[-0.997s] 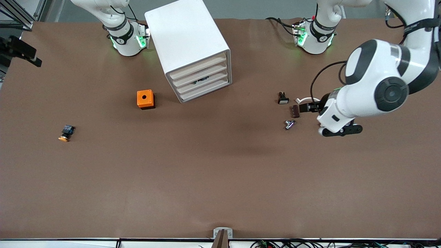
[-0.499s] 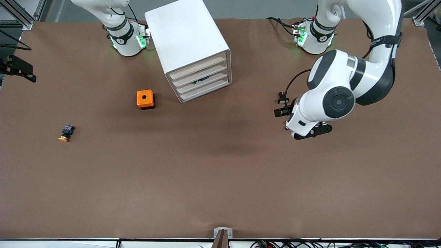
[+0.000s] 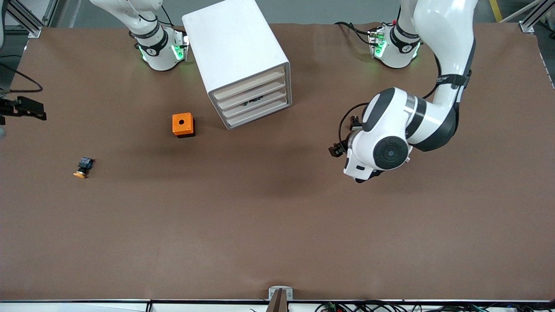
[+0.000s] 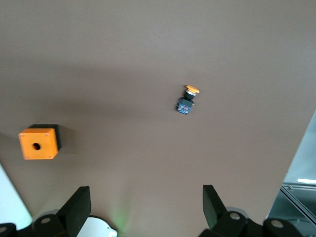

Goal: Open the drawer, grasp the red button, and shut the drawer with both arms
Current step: 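Move the left gripper toward the front of the white drawer cabinet, then grasp the drawer front with the left gripper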

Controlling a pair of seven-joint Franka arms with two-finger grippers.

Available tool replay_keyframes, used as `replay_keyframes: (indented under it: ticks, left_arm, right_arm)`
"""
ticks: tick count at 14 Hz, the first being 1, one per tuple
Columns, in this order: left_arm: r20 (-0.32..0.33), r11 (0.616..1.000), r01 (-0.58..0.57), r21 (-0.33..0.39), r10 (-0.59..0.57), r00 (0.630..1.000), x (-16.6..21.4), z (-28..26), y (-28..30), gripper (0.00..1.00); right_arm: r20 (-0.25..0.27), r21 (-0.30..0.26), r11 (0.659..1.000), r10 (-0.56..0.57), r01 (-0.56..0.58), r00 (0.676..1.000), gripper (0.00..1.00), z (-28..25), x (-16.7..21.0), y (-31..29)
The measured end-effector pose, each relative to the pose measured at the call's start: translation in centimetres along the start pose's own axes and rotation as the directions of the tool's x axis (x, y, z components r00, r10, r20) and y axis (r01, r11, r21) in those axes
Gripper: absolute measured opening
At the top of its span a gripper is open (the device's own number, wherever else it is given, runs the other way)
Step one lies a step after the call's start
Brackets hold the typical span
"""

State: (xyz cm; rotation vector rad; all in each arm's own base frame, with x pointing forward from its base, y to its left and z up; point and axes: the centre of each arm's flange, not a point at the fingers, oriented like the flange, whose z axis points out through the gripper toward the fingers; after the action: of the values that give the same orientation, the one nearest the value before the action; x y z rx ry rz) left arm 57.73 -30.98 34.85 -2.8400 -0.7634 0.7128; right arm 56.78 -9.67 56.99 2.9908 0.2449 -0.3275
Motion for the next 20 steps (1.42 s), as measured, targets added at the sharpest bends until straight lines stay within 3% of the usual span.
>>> replay_keyframes:
  ticks: [4, 6, 8, 11, 13, 16, 20]
  left_arm:
    - [0.015, 0.979, 0.204, 0.031, -0.204, 0.979, 0.1, 1.3, 0.6, 1.0]
    - [0.074, 0.957, 0.276, 0.092, -0.283, 0.956, -0.6, 2.2, 0.4, 1.0]
    - [0.14, 0.938, 0.318, 0.139, -0.337, 0.931, -1.3, 2.9, 0.5, 1.0]
    - [0.231, 0.894, 0.409, 0.18, -0.443, 0.866, -1.9, 4.2, 1.4, 1.0]
    - [0.292, 0.848, 0.489, 0.207, -0.53, 0.796, -1.9, 4.9, 2.6, 1.0]
    - [0.381, 0.769, 0.583, 0.263, -0.638, 0.669, -2.4, 5.3, 4.6, 1.0]
    - [0.426, 0.636, 0.654, 0.41, -0.767, 0.479, -2.9, 7.9, 6.6, 1.0]
  right_arm:
    - [0.015, 0.005, 0.999, 0.042, -0.042, 0.999, 1.0, 1.2, 0.2, 2.0]
    - [0.011, 0.02, 0.988, 0.15, -0.151, 0.989, 1.0, 1.1, 0.2, 1.9]
    - [0.03, 0.097, 0.947, 0.305, -0.306, 0.952, 1.0, 1.0, 0.4, 0.5]
    - [0.091, 0.179, 0.845, 0.496, -0.505, 0.863, 1.0, 0.8, 0.8, -1.6]
    - [0.127, 0.189, 0.789, 0.571, -0.585, 0.811, 1.0, 0.5, 1.2, -3.5]
    - [0.145, 0.157, 0.71, 0.671, -0.686, 0.727, 1.0, -0.4, 2.5, -9.4]
    - [0.141, 0.146, 0.69, 0.695, -0.709, 0.705, 1.0, -0.8, 2.9, -12.0]
